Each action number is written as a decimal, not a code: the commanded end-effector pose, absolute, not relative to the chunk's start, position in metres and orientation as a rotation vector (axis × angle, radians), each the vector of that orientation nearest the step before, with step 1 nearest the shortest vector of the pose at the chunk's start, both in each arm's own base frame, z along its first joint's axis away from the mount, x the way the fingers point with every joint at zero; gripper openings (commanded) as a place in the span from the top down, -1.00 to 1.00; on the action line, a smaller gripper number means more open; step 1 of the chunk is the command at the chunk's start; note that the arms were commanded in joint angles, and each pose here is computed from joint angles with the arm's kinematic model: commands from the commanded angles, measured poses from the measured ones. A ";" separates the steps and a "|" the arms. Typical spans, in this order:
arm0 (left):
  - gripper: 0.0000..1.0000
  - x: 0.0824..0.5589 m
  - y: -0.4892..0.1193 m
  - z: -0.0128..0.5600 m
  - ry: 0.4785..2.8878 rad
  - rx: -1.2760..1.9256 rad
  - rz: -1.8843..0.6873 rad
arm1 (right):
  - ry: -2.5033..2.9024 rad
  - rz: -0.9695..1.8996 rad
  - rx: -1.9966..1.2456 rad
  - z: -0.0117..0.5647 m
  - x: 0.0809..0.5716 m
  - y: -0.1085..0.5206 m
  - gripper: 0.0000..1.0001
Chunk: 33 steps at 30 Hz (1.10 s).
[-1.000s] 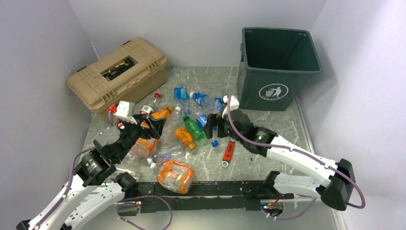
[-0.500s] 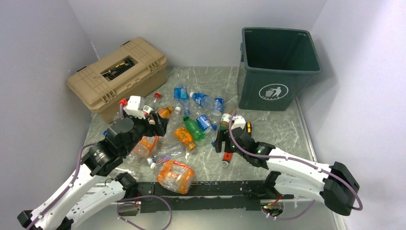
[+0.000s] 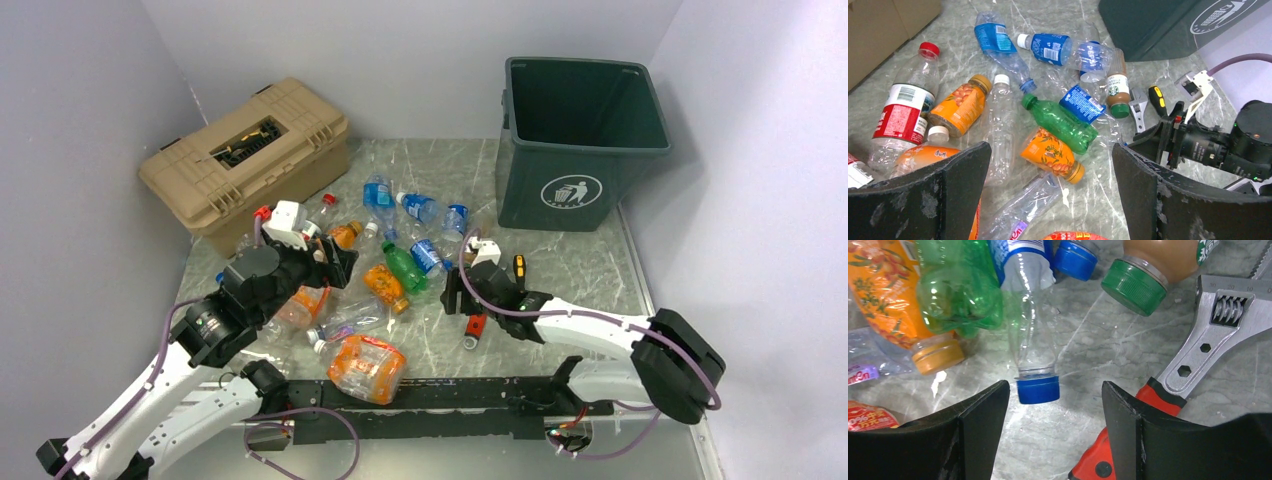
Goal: Put the plastic bottles in the bin
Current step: Pick up the plastic bottle at the center of the board.
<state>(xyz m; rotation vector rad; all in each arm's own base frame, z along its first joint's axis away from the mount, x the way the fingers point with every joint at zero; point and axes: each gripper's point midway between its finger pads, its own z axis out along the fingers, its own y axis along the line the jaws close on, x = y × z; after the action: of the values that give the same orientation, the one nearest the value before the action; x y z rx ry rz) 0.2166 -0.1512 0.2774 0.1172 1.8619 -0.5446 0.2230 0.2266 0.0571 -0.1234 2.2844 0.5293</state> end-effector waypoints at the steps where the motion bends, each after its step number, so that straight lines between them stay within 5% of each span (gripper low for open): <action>1: -0.94 0.217 -0.158 0.295 1.813 0.131 -0.590 | 2.208 0.599 -0.108 0.077 0.242 0.242 -0.42; 11: -0.93 0.215 -0.161 0.296 1.813 0.148 -0.607 | 2.233 0.660 -0.150 0.066 0.246 0.257 -0.13; 21: -0.93 0.213 -0.160 0.299 1.804 0.146 -0.610 | 2.225 0.666 -0.163 0.071 0.245 0.255 0.36; 29: -0.91 0.214 -0.156 0.300 1.793 0.135 -0.601 | 2.194 0.647 -0.214 0.112 0.220 0.227 0.97; 33: -0.89 0.214 -0.155 0.303 1.776 0.134 -0.598 | 2.138 0.740 -0.366 0.157 0.194 0.225 1.00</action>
<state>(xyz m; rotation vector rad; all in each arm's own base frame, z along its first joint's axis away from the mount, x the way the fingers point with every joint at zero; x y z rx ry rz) 0.2134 -0.1551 0.2805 0.1370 1.8525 -0.5759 0.2143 0.2258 0.1129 -0.2137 2.1848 0.6770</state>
